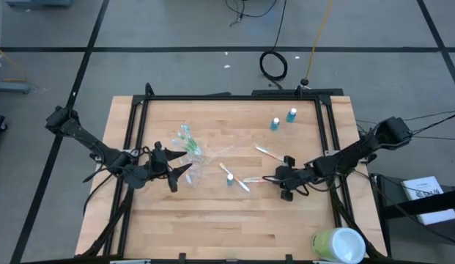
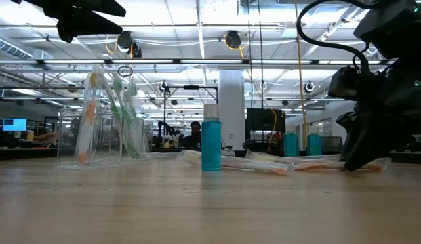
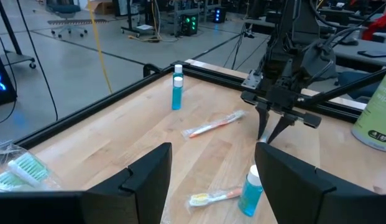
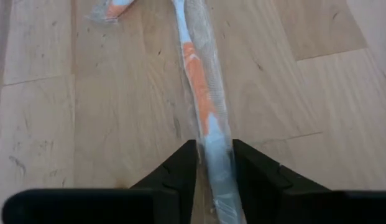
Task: Pick & Place toothbrushing station
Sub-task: Put the orange toothbrush into the bottom section of the transparent organizer
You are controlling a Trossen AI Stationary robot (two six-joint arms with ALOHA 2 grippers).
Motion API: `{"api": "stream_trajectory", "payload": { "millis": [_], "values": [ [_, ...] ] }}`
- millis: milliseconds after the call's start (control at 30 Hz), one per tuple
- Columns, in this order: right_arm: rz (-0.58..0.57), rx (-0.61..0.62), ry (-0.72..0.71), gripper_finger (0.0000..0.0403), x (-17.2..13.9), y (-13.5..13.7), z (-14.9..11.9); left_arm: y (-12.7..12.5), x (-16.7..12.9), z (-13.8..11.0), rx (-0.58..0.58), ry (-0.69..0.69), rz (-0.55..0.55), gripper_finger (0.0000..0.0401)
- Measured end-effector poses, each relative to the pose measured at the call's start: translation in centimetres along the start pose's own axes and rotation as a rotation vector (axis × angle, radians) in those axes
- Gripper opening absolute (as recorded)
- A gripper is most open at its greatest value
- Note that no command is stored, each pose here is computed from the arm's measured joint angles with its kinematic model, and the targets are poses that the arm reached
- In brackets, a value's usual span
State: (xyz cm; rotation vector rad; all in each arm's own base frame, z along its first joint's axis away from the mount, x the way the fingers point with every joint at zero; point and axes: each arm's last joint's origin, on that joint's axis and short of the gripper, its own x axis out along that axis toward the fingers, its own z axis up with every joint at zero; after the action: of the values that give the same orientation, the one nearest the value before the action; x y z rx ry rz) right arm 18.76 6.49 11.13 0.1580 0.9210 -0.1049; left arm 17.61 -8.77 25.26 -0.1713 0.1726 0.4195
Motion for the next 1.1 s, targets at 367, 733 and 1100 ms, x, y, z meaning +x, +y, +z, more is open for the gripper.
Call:
{"api": "stream_trajectory", "payload": {
  "millis": [367, 733, 1100],
  "values": [
    [0.006, -0.004, 0.002, 0.0050, 0.0, 0.0, 0.0, 0.0, 0.0, 0.0, 0.000, 0.000, 0.000, 0.0237],
    [0.053, -0.024, -0.042, 0.0024, -0.7, 0.2, 0.4, 0.0, 0.0, 0.0, 0.000, 0.000, 0.000, 0.0237],
    [0.053, -0.188, -0.410, 0.0023, -3.2, 0.7, 3.6, 0.0, 0.0, 0.0, 0.000, 0.000, 0.000, 0.0237]
  ]
}}
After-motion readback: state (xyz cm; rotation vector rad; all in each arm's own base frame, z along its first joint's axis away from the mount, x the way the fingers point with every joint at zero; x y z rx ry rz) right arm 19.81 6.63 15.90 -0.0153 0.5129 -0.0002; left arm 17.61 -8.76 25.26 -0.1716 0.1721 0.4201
